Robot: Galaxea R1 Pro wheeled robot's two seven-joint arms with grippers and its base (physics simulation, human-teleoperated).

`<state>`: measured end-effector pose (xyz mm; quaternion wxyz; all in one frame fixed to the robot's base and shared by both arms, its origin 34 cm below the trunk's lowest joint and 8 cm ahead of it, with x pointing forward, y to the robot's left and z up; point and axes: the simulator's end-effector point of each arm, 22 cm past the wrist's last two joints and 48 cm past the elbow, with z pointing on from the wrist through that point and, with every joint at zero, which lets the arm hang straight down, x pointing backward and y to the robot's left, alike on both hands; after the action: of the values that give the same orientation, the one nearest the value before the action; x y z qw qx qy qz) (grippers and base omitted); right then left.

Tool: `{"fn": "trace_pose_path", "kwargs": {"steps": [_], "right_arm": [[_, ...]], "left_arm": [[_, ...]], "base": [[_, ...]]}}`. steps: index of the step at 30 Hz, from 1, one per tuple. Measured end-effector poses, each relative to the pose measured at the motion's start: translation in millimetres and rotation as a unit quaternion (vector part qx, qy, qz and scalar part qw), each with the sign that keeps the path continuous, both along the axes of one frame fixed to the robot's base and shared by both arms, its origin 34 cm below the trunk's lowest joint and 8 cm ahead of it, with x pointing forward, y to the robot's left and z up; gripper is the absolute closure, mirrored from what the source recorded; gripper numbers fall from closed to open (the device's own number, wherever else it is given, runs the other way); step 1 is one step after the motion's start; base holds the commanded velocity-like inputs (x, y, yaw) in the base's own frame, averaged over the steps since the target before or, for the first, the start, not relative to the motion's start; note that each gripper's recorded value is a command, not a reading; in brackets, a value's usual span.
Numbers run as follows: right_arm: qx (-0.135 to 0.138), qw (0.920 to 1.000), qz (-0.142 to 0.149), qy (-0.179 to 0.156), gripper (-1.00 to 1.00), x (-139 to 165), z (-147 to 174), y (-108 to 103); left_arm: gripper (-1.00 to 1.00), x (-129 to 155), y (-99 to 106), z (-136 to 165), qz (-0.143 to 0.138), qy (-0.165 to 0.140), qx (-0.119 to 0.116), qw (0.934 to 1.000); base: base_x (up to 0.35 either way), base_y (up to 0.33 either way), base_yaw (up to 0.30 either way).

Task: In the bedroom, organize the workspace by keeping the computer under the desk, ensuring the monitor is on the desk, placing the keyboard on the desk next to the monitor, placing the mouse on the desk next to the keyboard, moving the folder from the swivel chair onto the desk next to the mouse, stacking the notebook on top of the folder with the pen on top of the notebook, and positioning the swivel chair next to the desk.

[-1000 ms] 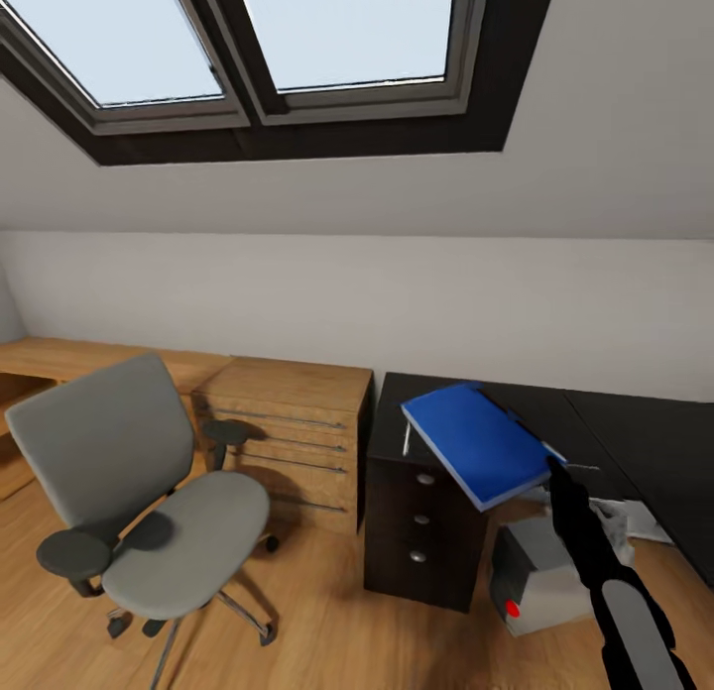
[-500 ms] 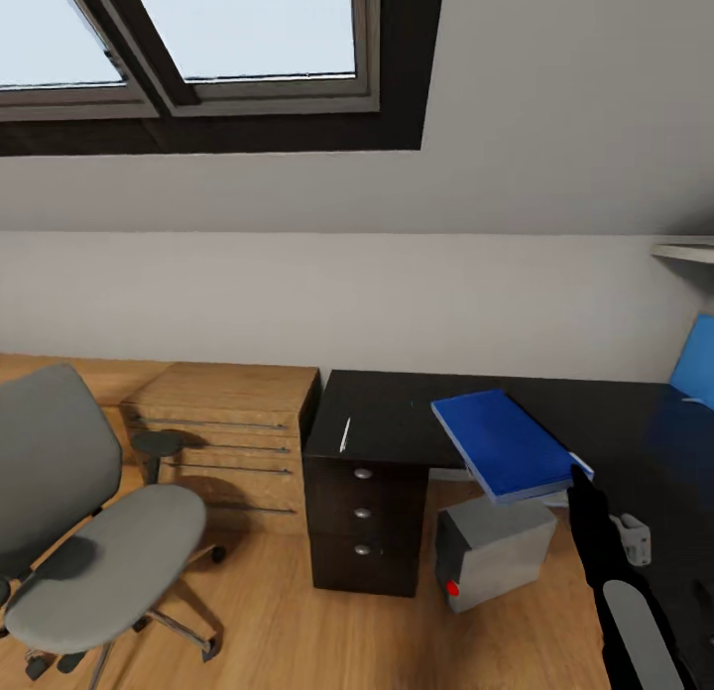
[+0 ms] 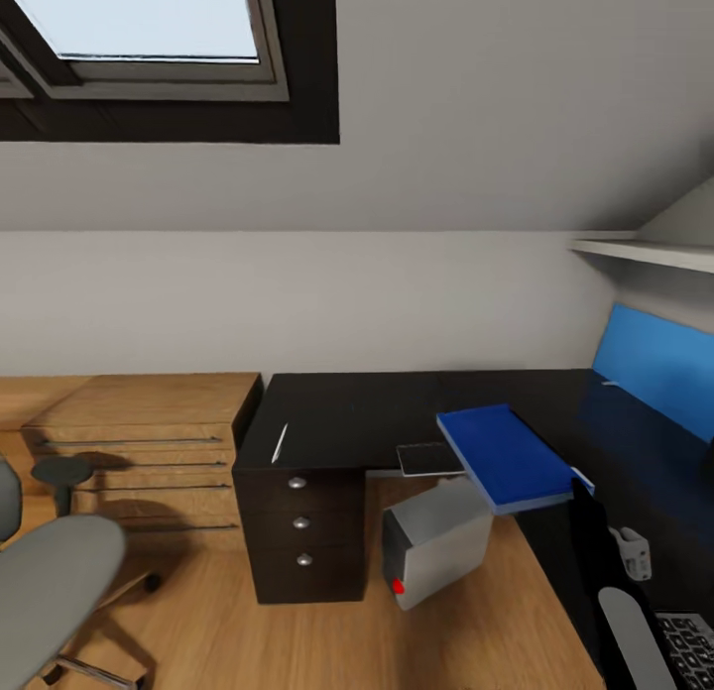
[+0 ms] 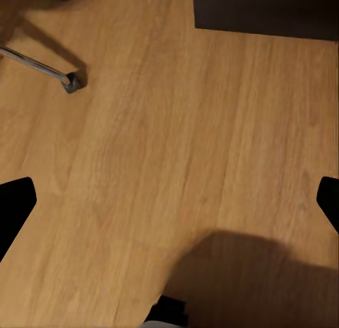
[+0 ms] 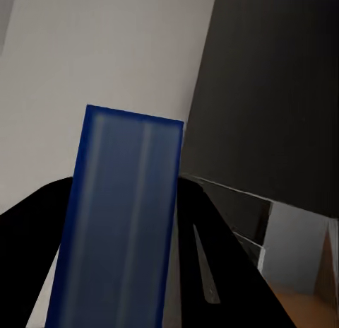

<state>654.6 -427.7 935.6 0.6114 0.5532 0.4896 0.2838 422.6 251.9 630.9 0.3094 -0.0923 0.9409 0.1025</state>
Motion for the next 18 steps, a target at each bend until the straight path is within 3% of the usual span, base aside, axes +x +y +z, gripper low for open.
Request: {"fn": "trace_pose_path", "kwargs": {"steps": [7, 11, 18], "right_arm": [[0.004, 0.9998, -0.007, 0.017, 1.0, -1.9, -17.4, -3.0], [0.005, 0.9998, -0.009, 0.018, 1.0, -2.3, -19.5, -3.4], [0.007, 0.9998, -0.017, 0.011, 1.0, -3.2, -16.6, -3.8]], "left_arm": [[-1.0, -1.2, -0.2, -1.3, 0.0, 0.002, 0.0, 1.0], [-1.0, -1.6, -0.4, -1.5, 0.0, 0.003, 0.0, 1.0], [-1.0, -2.0, 0.6, -1.8, 0.0, 0.003, 0.0, 1.0]], "base": [[0.008, -0.009, -0.224], [0.084, -0.064, -0.069], [0.213, -0.208, -0.011]]}}
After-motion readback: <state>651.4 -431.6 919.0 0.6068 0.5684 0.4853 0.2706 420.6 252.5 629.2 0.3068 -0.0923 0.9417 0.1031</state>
